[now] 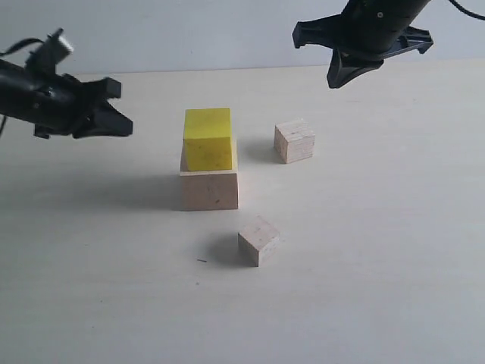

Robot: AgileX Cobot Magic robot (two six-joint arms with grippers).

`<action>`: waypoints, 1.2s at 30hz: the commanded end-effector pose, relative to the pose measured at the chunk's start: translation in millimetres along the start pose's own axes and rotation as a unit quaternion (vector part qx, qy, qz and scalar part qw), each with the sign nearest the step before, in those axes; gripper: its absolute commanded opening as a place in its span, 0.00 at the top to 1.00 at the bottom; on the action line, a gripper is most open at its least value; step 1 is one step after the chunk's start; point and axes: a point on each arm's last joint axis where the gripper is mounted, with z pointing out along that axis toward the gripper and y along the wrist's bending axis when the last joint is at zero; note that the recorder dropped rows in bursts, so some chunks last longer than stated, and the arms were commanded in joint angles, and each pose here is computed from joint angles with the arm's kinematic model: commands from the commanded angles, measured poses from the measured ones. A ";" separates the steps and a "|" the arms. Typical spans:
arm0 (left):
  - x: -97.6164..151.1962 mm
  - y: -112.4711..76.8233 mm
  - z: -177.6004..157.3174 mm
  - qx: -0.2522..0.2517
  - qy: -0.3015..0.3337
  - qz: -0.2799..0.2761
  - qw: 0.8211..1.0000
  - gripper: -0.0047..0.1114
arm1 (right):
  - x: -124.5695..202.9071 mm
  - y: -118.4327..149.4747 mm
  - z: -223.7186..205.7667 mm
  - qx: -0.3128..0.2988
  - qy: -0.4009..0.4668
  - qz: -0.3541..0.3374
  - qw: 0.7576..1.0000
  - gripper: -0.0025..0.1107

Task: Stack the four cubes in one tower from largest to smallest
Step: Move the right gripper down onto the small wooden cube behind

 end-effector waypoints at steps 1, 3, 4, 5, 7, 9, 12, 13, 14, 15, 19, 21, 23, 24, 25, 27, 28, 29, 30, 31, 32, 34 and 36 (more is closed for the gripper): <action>-5.0 -16.6 -41.3 -0.010 -0.050 0.019 0.999 0.96 | -5.1 -19.1 -4.4 0.068 -0.023 -0.017 0.997 0.98; -2.3 -25.6 -57.5 -0.021 -0.072 0.030 0.997 0.96 | -6.1 -26.2 -0.4 0.074 -0.019 -0.017 0.997 0.98; 3.9 -36.3 -74.6 -0.031 -0.086 0.045 0.995 0.96 | -6.8 -27.0 6.8 0.074 -0.016 -0.020 0.997 0.98; 7.5 -42.3 -83.2 -0.032 -0.093 0.051 0.994 0.96 | -7.7 -26.4 11.1 0.069 -0.017 -0.028 0.997 0.98; 17.9 -59.1 -108.2 -0.040 -0.116 0.077 0.989 0.96 | -9.8 -17.7 25.5 0.021 -0.020 -0.064 0.998 0.98; 26.9 -74.9 -133.7 -0.056 -0.139 0.098 0.984 0.96 | -10.6 -6.9 39.5 -0.047 -0.022 -0.092 0.994 0.96; 40.8 -99.4 -169.2 -0.064 -0.171 0.124 0.975 0.96 | -11.3 -5.2 62.8 -0.072 -0.022 -0.110 0.991 0.76; 44.4 -104.3 -175.0 -0.060 -0.174 0.128 0.974 0.96 | -11.4 -6.6 70.5 -0.070 -0.021 -0.107 0.992 0.64; 47.4 -108.1 -179.5 -0.057 -0.176 0.127 0.974 0.96 | -10.8 -7.7 76.5 -0.069 -0.018 -0.106 0.992 0.55; 49.8 -111.0 -182.9 -0.054 -0.179 0.128 0.974 0.96 | -10.2 -6.2 81.8 -0.070 -0.016 -0.106 0.992 0.42; 56.1 -116.0 -188.9 -0.052 -0.173 0.137 0.974 0.96 | -9.5 11.2 97.8 -0.069 -0.033 -0.134 0.988 0.25; 56.5 -116.2 -188.8 -0.051 -0.171 0.137 0.974 0.96 | -9.4 18.3 101.3 -0.061 -0.043 -0.151 0.986 0.25; 56.8 -116.3 -188.7 -0.050 -0.169 0.137 0.975 0.96 | -9.9 20.7 104.4 -0.048 -0.051 -0.167 0.983 0.25; 56.9 -116.4 -188.7 -0.050 -0.169 0.136 0.975 0.96 | -11.2 21.1 104.7 -0.039 -0.060 -0.166 0.984 0.25; 57.3 -116.5 -188.5 -0.049 -0.167 0.136 0.975 0.96 | -11.9 20.3 105.7 -0.033 -0.063 -0.159 0.985 0.25; 58.3 -116.8 -188.2 -0.046 -0.161 0.136 0.976 0.96 | -13.9 17.8 106.3 -0.019 -0.072 -0.151 0.986 0.25; 58.7 -116.9 -188.0 -0.045 -0.159 0.136 0.977 0.96 | -14.1 16.9 106.3 -0.013 -0.072 -0.153 0.986 0.25; 58.8 -117.0 -188.0 -0.045 -0.158 0.136 0.977 0.96 | -14.2 16.0 106.3 -0.008 -0.072 -0.158 0.985 0.25; 58.8 -117.0 -188.0 -0.045 -0.158 0.136 0.977 0.96 | -14.2 15.8 106.4 -0.007 -0.072 -0.159 0.985 0.25; 59.0 -117.1 -187.9 -0.044 -0.157 0.136 0.977 0.96 | -14.2 15.8 106.4 -0.007 -0.072 -0.158 0.985 0.25; 59.0 -117.1 -187.9 -0.044 -0.157 0.136 0.977 0.96 | -14.2 15.7 107.3 -0.007 -0.072 -0.154 0.985 0.25; 59.0 -117.1 -187.9 -0.044 -0.157 0.136 0.977 0.96 | -14.7 15.6 107.8 -0.007 -0.075 -0.153 0.985 0.25; 59.0 -117.1 -187.9 -0.044 -0.157 0.136 0.977 0.96 | -13.7 14.8 112.8 -0.006 -0.071 -0.153 0.986 0.25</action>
